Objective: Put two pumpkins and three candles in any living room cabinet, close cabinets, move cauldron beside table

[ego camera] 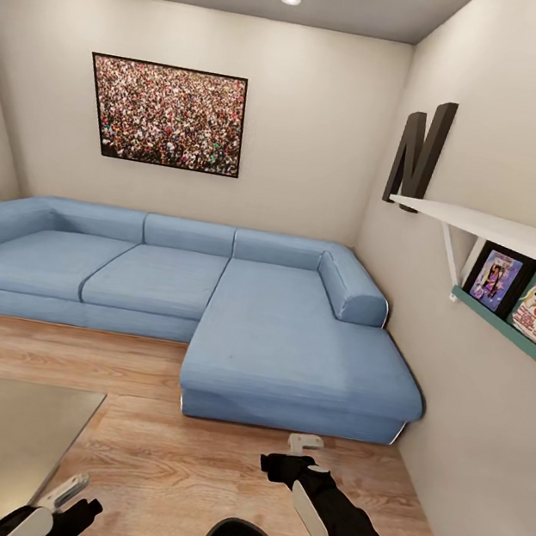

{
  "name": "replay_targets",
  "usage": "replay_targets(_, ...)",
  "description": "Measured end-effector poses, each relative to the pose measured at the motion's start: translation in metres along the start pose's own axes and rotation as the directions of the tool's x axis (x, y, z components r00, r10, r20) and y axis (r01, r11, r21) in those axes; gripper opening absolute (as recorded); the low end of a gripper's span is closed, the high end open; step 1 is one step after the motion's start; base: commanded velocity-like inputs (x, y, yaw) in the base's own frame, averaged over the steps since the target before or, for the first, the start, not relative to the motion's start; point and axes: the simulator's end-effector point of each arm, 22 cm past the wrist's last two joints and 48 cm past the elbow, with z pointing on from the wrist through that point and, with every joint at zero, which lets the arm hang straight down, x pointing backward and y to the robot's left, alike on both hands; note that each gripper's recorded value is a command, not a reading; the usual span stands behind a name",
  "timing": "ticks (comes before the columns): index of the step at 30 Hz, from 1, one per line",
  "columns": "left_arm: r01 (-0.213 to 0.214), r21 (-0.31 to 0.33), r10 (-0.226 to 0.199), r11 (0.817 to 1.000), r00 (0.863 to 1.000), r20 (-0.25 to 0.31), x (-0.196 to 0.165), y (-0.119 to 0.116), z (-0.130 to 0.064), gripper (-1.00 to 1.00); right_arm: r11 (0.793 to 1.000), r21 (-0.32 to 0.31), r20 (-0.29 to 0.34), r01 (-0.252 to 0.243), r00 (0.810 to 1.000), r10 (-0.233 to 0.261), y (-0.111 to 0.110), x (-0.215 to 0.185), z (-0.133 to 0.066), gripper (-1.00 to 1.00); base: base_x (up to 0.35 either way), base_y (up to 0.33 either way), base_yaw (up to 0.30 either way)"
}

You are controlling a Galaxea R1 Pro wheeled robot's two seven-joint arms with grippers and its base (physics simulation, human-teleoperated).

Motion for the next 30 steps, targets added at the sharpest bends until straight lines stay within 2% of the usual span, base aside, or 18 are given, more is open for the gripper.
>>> replay_targets(4,0.002,0.004,-0.002,1.000,1.000,0.018,-0.004,-0.002,0.000,1.00,1.000,0.000,0.002,0.000,1.000,0.000,0.000,-0.001,0.000,1.00,0.000,0.000,0.000)
replay_targets(14,0.004,0.010,-0.004,1.000,1.000,0.029,0.001,0.000,0.015,1.00,1.000,0.000,0.005,-0.001,1.000,0.001,-0.002,0.011,0.012,1.00,0.000,0.000,0.000)
replay_targets(30,0.005,0.011,-0.005,1.000,1.000,0.028,0.001,0.000,0.015,1.00,1.000,-0.001,0.007,0.000,1.000,0.000,-0.001,0.011,0.012,1.00,0.000,0.000,0.000)
